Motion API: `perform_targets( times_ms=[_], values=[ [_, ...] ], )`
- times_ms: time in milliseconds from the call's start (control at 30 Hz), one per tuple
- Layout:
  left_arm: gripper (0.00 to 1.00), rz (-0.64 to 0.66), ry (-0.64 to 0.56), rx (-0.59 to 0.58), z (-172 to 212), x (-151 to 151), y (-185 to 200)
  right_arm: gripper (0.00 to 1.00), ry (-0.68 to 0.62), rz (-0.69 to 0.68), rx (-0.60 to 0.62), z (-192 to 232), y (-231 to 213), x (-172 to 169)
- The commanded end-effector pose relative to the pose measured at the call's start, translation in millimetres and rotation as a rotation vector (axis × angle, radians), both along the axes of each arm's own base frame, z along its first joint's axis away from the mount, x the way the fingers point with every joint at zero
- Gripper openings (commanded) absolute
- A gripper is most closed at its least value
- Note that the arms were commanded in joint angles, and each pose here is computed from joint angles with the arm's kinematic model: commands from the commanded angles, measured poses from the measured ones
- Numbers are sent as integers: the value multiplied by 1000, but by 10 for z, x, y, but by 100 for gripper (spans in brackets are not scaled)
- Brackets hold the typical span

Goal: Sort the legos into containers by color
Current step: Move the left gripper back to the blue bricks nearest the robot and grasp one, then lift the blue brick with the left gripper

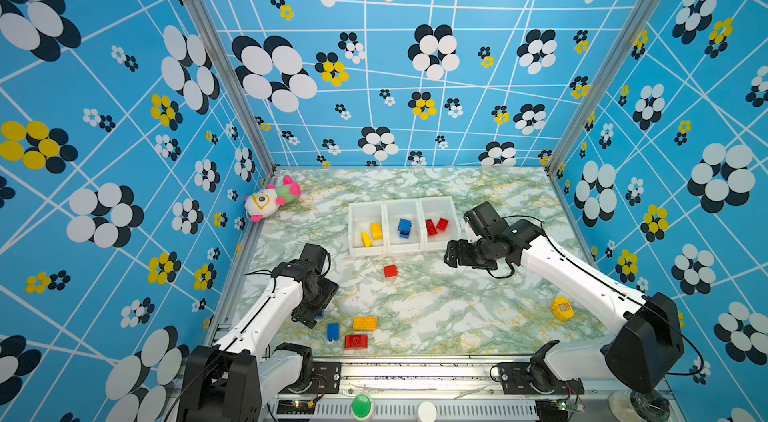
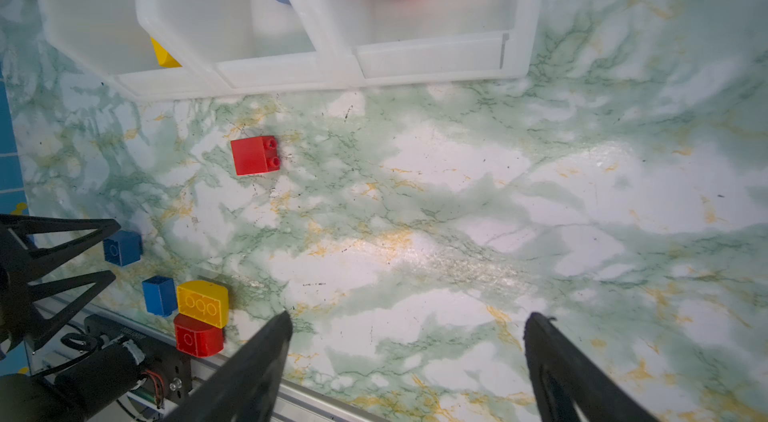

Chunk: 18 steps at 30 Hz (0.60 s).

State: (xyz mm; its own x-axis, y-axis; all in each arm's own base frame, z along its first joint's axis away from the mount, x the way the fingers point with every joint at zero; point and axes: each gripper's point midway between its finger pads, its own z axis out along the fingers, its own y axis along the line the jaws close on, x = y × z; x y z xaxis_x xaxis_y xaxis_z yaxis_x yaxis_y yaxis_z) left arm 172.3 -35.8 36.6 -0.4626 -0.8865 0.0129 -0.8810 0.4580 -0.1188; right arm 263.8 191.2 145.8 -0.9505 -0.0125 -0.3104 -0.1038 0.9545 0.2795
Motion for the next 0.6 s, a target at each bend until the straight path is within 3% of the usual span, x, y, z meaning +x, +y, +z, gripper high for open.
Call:
perform_targets(
  times_ms=[0,567],
  values=[
    [82,51,11,-13,-90,-16,6,90,24,20,-20,-43,-12,-65],
    [66,96,27,51,-233,-89,189,90,32,32,-29,-48,-4,-58]
  ],
)
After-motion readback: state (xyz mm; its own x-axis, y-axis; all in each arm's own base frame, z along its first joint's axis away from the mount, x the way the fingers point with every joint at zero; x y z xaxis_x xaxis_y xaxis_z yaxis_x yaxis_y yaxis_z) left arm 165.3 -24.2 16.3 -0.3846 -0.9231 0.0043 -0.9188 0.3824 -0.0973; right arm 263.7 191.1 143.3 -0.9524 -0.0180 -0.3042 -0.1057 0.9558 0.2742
